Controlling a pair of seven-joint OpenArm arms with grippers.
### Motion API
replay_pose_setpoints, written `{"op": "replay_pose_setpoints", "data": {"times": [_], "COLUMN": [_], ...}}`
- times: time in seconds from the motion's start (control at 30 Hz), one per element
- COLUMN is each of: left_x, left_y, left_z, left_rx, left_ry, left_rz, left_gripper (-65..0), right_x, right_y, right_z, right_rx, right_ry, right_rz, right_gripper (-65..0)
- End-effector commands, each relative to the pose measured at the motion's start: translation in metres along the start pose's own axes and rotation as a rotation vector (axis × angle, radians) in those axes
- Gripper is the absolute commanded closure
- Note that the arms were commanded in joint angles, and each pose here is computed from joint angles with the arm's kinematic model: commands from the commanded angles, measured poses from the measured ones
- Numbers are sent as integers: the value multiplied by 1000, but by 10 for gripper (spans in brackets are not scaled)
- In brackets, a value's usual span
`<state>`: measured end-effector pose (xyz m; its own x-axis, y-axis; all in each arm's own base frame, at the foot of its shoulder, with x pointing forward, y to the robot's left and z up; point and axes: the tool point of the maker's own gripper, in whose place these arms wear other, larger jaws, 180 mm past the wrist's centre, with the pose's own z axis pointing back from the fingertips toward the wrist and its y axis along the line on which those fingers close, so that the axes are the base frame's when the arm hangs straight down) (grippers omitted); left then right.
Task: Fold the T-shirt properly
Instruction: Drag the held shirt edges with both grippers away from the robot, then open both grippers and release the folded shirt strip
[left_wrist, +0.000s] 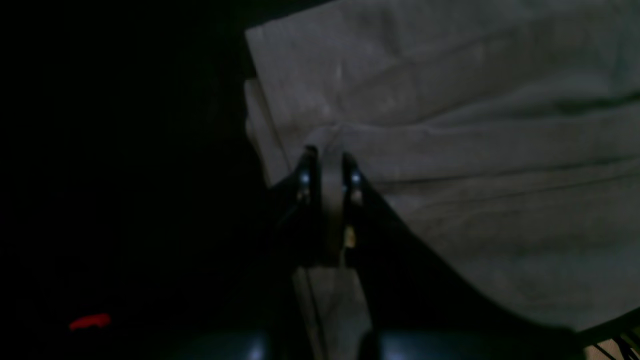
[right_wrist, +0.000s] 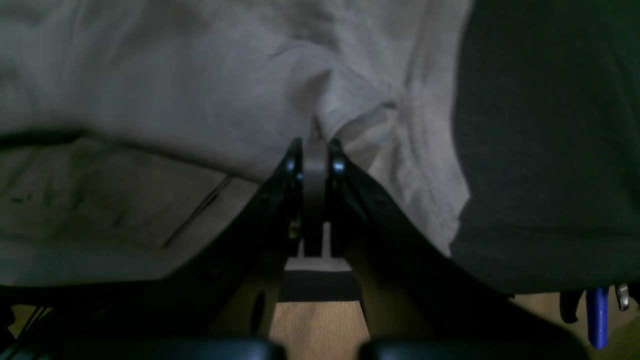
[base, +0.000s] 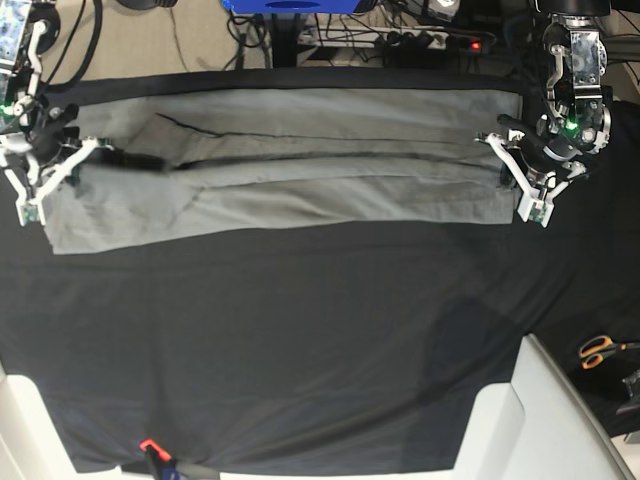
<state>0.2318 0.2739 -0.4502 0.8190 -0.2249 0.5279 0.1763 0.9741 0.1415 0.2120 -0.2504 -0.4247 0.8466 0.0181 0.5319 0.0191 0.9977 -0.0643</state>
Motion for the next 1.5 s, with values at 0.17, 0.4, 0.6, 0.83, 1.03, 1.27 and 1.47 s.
{"op": "replay_pose_setpoints", "data": {"times": [0.17,0.4,0.6,0.83,1.03,1.27,1.47], "left_x": [12,0,-3,6,20,71,90], "left_y": [5,-4,-6,-3,-2,35,15], "left_z": [4,3,3,7,14,74,97], "left_rx": [11,-2,-4,7,15,121,-95], "left_ry": [-35,-15,-11,-32,-72,-207,-265], "left_rz": [-9,0,3,-4,-15,66,106], "left_gripper": [0,0,0,0,-327,-566,-564], "right_x": [-1,-5,-9,-17,-4,40,52], "right_y": [4,16,18,12,-7,-36,-24], "right_z": [4,2,1,1,2,29,44], "right_rx": [8,30,31,-7,-107,-252,-235], "right_ry": [-16,-10,0,39,-33,-278,-428], "right_rz": [3,-25,-43,-94,-208,-296,-272], "right_gripper": [0,0,-2,-228,-342,-342,-345]}}
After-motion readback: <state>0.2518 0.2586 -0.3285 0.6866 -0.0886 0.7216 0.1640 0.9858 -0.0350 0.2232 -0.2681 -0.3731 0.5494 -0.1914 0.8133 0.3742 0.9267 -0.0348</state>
